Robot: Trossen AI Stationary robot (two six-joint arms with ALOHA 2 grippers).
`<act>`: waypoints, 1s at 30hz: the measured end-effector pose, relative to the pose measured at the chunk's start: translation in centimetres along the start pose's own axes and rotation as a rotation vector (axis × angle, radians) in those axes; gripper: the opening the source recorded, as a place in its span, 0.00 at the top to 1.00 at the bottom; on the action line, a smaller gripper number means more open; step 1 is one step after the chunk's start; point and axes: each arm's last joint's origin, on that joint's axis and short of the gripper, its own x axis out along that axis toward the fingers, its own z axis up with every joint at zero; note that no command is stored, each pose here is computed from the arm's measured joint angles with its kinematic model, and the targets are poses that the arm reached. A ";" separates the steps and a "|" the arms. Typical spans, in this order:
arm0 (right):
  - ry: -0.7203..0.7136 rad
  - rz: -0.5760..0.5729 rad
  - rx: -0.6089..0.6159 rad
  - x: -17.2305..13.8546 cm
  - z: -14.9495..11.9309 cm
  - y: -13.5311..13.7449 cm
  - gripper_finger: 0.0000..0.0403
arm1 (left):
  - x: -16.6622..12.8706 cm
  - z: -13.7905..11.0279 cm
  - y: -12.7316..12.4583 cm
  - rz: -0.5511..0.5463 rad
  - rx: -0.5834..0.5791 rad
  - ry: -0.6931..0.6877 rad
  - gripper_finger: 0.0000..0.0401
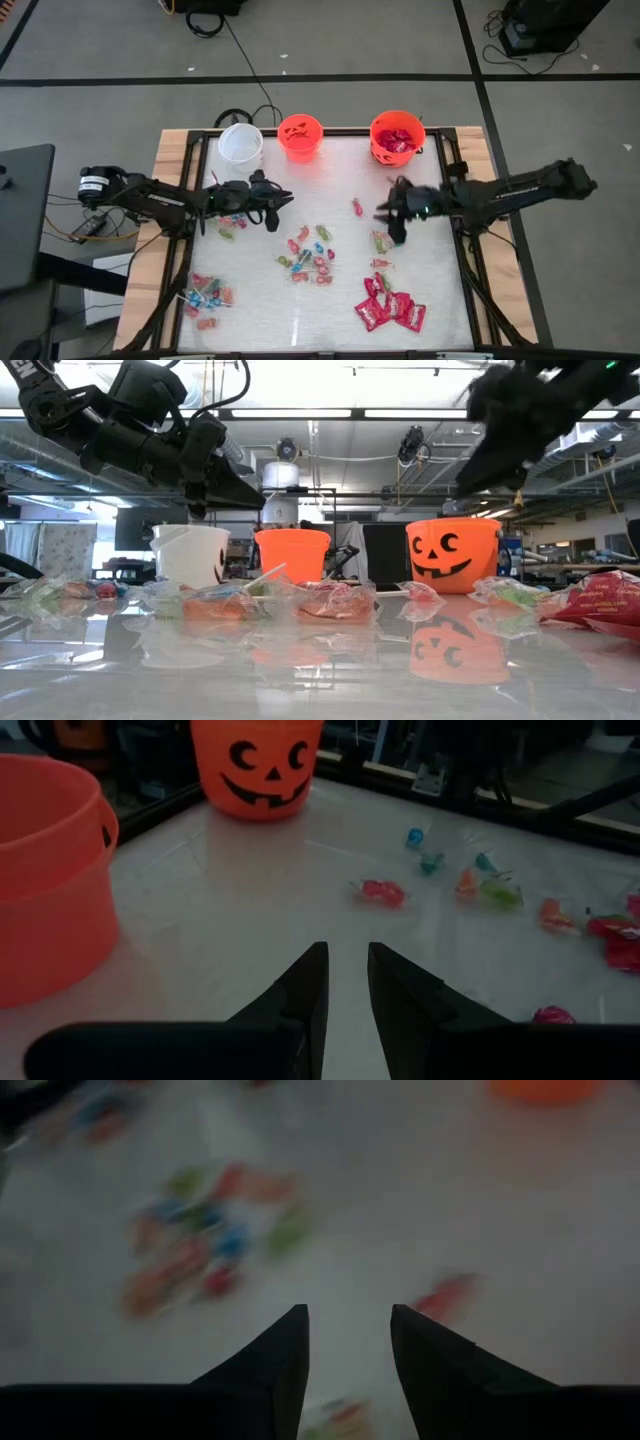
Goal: Sort candy by brand, put in halloween buckets
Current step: Put the red candy into the right orange bucket
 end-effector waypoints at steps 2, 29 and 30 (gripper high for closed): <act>0.044 0.059 -0.056 0.3 -0.9 1.5 0.62 | 0.0 0.0 0.0 0.013 0.015 -0.003 0.80; 0.423 0.291 -0.325 7.2 -9.1 12.3 0.48 | -0.7 -2.9 -0.6 0.128 -0.035 0.239 0.80; 0.423 0.289 -0.314 7.2 -9.1 12.3 0.52 | -0.8 -2.9 -0.7 0.130 -0.042 0.244 0.80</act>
